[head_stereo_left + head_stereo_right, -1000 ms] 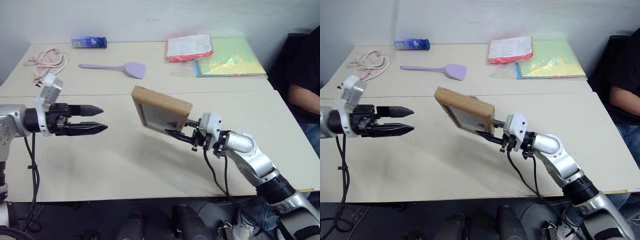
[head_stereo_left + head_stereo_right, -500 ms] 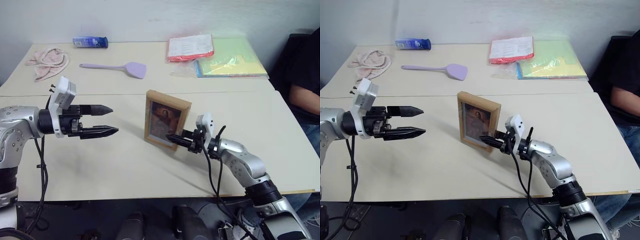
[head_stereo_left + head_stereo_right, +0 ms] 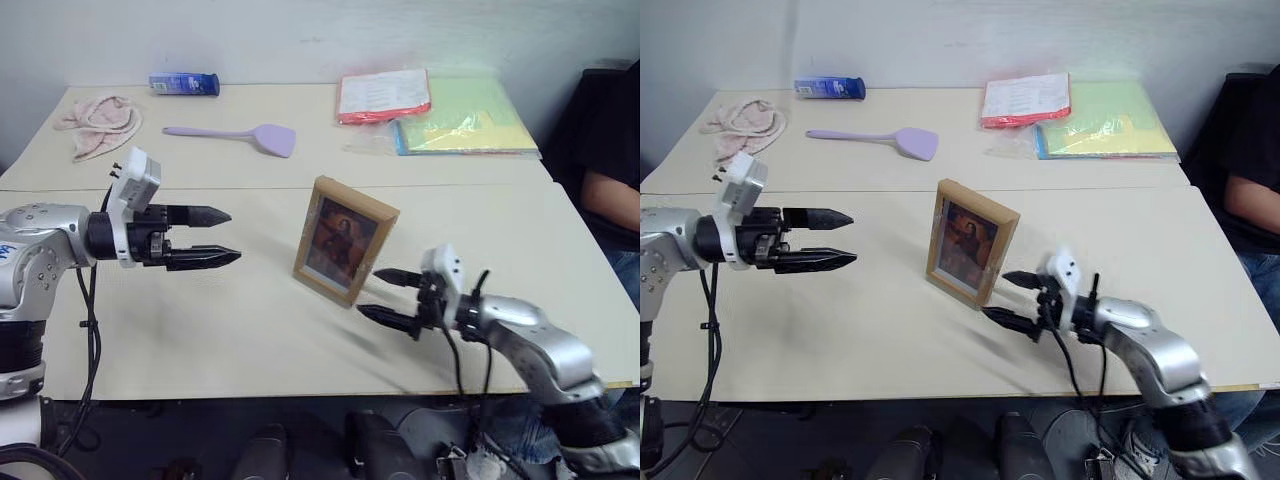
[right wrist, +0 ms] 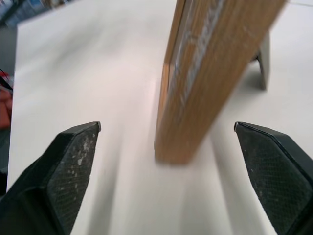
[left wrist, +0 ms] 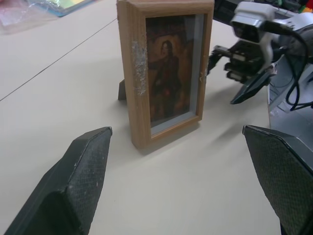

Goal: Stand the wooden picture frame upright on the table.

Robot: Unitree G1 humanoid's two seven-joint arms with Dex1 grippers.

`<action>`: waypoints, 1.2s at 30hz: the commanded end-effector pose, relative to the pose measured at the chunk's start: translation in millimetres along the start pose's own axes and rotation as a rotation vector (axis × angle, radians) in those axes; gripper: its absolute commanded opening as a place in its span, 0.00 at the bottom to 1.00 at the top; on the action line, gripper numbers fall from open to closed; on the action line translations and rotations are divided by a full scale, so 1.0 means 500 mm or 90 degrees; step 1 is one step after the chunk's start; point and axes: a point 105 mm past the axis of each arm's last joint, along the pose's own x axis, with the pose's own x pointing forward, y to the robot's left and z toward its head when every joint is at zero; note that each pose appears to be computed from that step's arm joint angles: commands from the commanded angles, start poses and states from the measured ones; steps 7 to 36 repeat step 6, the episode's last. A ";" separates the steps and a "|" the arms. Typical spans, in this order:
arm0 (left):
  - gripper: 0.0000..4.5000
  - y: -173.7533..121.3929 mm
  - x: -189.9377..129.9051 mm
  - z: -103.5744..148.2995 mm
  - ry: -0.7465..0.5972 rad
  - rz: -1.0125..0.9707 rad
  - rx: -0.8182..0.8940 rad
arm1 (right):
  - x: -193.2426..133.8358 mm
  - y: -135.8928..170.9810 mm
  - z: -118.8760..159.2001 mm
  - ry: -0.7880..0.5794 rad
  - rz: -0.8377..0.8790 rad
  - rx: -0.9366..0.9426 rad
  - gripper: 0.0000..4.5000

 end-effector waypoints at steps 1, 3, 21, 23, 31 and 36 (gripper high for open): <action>1.00 0.003 0.001 0.011 0.012 0.004 0.063 | -0.124 -0.001 0.088 -0.016 -0.021 -0.019 1.00; 1.00 0.005 0.003 0.010 0.006 0.001 0.064 | -0.166 0.004 0.120 -0.027 -0.016 -0.005 1.00; 1.00 0.014 0.009 0.012 -0.008 0.010 0.065 | -0.188 0.004 0.135 -0.030 -0.022 0.004 1.00; 1.00 0.014 0.009 0.012 -0.008 0.010 0.065 | -0.188 0.004 0.135 -0.030 -0.022 0.004 1.00; 1.00 0.014 0.009 0.012 -0.008 0.010 0.065 | -0.188 0.004 0.135 -0.030 -0.022 0.004 1.00; 1.00 0.014 0.009 0.012 -0.008 0.010 0.065 | -0.188 0.004 0.135 -0.030 -0.022 0.004 1.00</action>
